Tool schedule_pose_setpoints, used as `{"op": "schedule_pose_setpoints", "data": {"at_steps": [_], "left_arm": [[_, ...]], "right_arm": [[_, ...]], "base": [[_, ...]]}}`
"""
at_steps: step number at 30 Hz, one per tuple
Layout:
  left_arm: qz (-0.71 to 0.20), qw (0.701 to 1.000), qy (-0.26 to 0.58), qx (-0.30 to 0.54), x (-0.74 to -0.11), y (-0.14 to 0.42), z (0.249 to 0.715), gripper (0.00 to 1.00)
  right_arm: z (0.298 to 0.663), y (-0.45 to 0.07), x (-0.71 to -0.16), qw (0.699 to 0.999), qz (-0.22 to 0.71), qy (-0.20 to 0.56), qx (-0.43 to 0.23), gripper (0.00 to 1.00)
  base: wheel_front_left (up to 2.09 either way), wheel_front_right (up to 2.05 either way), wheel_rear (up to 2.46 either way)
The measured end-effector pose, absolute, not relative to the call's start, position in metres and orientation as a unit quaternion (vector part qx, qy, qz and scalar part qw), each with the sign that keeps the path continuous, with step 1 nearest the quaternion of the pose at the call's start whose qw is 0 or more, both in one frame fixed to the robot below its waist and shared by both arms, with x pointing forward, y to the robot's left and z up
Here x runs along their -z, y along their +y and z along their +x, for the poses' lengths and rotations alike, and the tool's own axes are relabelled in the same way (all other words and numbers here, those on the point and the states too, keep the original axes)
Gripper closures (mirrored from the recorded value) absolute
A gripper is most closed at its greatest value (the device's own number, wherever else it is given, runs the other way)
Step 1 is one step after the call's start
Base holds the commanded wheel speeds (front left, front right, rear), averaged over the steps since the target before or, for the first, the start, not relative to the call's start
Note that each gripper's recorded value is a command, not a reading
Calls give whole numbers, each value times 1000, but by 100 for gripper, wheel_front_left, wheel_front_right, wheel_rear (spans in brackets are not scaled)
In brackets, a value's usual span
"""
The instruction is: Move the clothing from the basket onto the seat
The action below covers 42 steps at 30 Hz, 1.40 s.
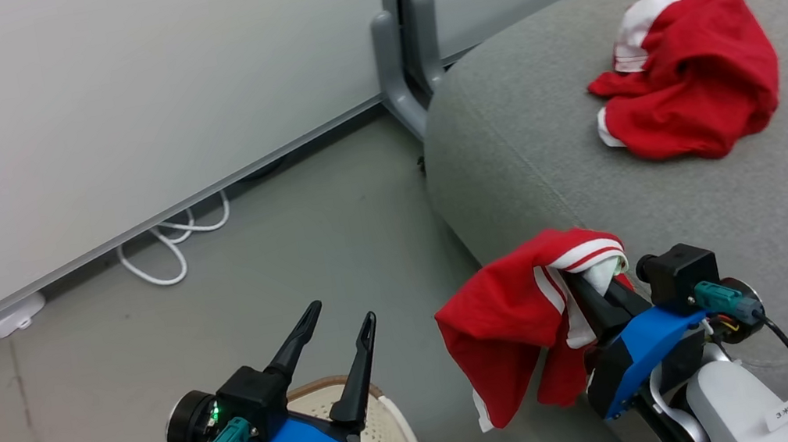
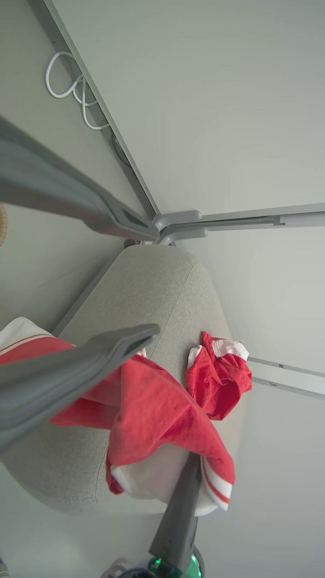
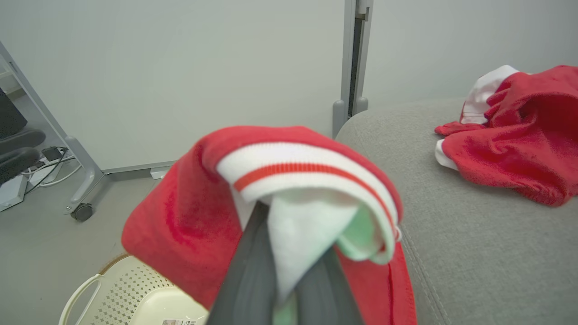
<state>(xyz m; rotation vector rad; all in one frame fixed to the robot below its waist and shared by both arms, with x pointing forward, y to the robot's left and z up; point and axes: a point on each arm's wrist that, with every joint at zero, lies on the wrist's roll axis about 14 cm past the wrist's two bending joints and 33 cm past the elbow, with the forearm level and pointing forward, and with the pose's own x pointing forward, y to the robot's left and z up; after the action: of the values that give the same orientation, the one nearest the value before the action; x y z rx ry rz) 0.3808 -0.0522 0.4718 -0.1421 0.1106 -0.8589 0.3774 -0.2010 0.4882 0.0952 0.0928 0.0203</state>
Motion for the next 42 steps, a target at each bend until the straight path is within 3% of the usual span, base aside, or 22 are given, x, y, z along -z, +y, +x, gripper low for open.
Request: {"op": "schedule_pose_setpoints", "data": {"at_steps": [15, 27, 33, 42], "left_arm": [[-72, 874, 61, 477, -467, -99, 376, 0], [-70, 868, 63, 488, -467, -105, 371, 0], [-71, 869, 64, 485, -462, -101, 377, 0], [-74, 872, 62, 480, -454, -96, 396, 0]], "right_arm": [[350, -244, -482, 996, 48, 52, 59, 100], [344, -252, -480, 995, 52, 53, 73, 100], [359, -265, -493, 996, 22, 45, 78, 100], [405, -322, -562, 992, -53, -4, 111, 100]], "base": [[0, 0, 0], [0, 0, 0], [0, 0, 0], [0, 0, 0]]}}
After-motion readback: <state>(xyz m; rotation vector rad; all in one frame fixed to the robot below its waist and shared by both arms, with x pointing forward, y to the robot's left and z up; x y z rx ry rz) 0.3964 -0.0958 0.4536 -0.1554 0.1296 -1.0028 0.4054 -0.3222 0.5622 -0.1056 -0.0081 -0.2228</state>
